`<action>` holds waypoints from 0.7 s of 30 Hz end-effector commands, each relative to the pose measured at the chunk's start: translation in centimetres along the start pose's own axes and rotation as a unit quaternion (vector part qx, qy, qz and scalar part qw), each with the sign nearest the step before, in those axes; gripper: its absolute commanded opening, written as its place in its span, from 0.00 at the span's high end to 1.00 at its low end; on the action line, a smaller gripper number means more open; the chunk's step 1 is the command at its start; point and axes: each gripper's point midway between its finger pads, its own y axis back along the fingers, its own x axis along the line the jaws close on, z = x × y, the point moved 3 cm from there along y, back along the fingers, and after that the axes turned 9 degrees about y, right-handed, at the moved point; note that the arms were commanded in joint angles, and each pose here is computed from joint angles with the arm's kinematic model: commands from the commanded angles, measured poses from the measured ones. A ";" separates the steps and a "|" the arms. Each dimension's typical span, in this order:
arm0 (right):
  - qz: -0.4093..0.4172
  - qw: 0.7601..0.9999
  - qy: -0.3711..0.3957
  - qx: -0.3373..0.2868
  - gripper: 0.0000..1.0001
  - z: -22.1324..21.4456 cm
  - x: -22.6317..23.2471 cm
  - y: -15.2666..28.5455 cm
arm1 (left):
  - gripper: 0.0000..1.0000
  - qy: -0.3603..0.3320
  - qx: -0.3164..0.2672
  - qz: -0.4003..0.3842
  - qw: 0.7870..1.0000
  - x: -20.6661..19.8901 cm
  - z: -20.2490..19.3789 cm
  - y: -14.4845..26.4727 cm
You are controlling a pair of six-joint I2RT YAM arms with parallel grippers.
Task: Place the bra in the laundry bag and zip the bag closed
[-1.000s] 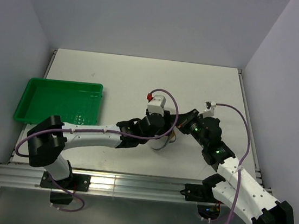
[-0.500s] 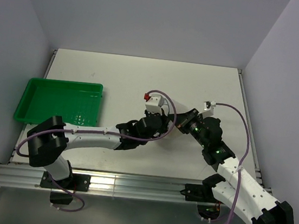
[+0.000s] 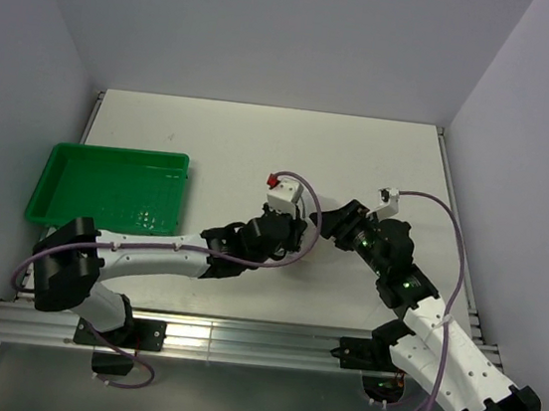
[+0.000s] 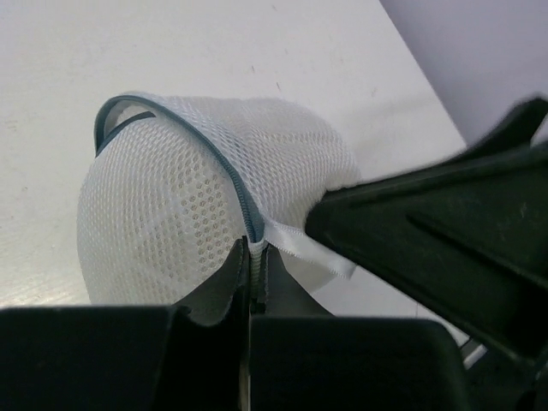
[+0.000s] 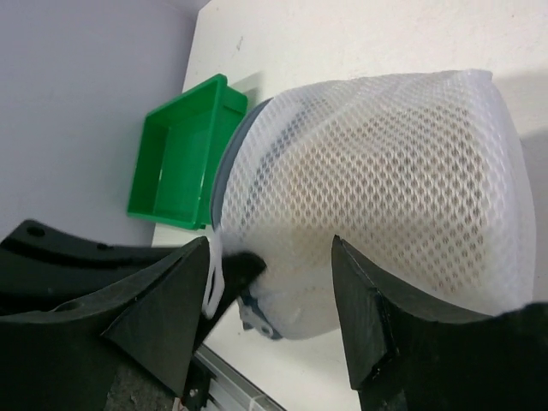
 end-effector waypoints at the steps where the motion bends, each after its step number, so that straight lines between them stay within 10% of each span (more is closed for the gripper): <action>1: 0.003 1.000 0.024 -0.011 0.34 1.0 0.3 0.3 | 1.00 -0.066 0.026 -0.071 0.995 -3.4 0.2 1.4; 13: -0.005 0.999 0.033 0.020 0.24 0.7 -0.1 1.2 | 1.00 -0.187 0.056 -0.093 0.976 -6.9 -2.4 1.3; 21: -0.024 0.999 0.029 0.026 0.47 0.4 -0.7 1.5 | 1.00 -0.183 0.048 -0.079 0.979 -7.0 -2.1 1.0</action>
